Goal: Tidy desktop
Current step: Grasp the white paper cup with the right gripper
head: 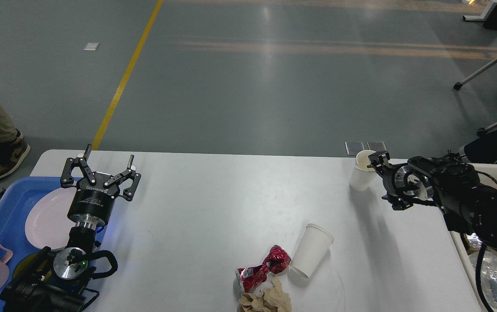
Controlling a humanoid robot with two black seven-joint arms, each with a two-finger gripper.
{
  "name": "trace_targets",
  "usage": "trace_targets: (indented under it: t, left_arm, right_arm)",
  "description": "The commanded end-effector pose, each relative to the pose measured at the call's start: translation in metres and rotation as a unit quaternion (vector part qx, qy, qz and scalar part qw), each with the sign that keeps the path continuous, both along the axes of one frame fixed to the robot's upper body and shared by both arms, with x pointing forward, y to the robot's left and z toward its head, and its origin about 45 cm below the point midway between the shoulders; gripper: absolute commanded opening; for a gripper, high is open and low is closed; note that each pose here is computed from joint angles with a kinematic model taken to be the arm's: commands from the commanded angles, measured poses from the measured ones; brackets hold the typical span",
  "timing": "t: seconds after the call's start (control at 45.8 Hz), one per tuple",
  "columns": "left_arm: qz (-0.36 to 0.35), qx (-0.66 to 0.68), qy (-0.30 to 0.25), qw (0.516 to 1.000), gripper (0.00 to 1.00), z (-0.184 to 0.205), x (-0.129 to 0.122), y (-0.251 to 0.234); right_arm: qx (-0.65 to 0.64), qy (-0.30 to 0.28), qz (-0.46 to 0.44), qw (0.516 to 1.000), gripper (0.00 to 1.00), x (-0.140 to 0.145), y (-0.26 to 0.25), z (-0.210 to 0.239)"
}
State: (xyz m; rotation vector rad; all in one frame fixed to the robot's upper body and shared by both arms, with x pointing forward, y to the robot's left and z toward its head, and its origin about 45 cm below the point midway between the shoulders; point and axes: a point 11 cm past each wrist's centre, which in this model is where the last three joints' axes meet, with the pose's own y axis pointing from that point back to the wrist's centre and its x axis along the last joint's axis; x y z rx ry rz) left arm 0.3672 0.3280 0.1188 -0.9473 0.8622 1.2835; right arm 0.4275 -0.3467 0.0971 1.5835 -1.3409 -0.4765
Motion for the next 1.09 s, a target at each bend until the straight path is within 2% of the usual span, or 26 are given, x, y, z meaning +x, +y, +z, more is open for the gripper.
trace_targets:
  t: [0.0,0.066,0.153,0.24,0.328,0.437,0.896,1.071]
  left_arm:
    - [0.0,0.001,0.001,1.0,0.96,0.0,0.0,0.001]
    - [0.0,0.0,0.0,1.0,0.96,0.0,0.0,0.0]
    - [0.0,0.0,0.0,1.0,0.96,0.0,0.0,0.0]
    - [0.0,0.001,0.0,1.0,0.96,0.0,0.0,0.001]
    - [0.0,0.001,0.0,1.0,0.96,0.0,0.0,0.001]
    - [0.0,0.001,0.0,1.0,0.96,0.0,0.0,0.001]
    - [0.0,0.0,0.0,1.0,0.96,0.0,0.0,0.0]
    - [0.0,0.001,0.0,1.0,0.96,0.0,0.0,0.001]
  right_arm:
    - [0.002,0.004,0.003,1.0,0.96,-0.002,0.003,-0.003]
    - [0.002,0.006,0.005,1.0,0.92,-0.003,0.004,-0.005]
    - [0.004,0.007,0.004,1.0,0.78,-0.004,0.005,-0.006]
    - [0.007,0.012,0.004,1.0,0.53,-0.006,0.005,-0.008]
    - [0.007,0.016,0.006,1.0,0.37,-0.008,0.005,-0.009]
    - [0.005,0.033,0.022,0.999,0.0,-0.015,0.011,-0.015]
    - [0.001,0.037,0.024,0.999,0.0,-0.015,0.013,-0.01]
    - [0.006,0.038,0.025,0.999,0.0,-0.011,0.007,0.007]
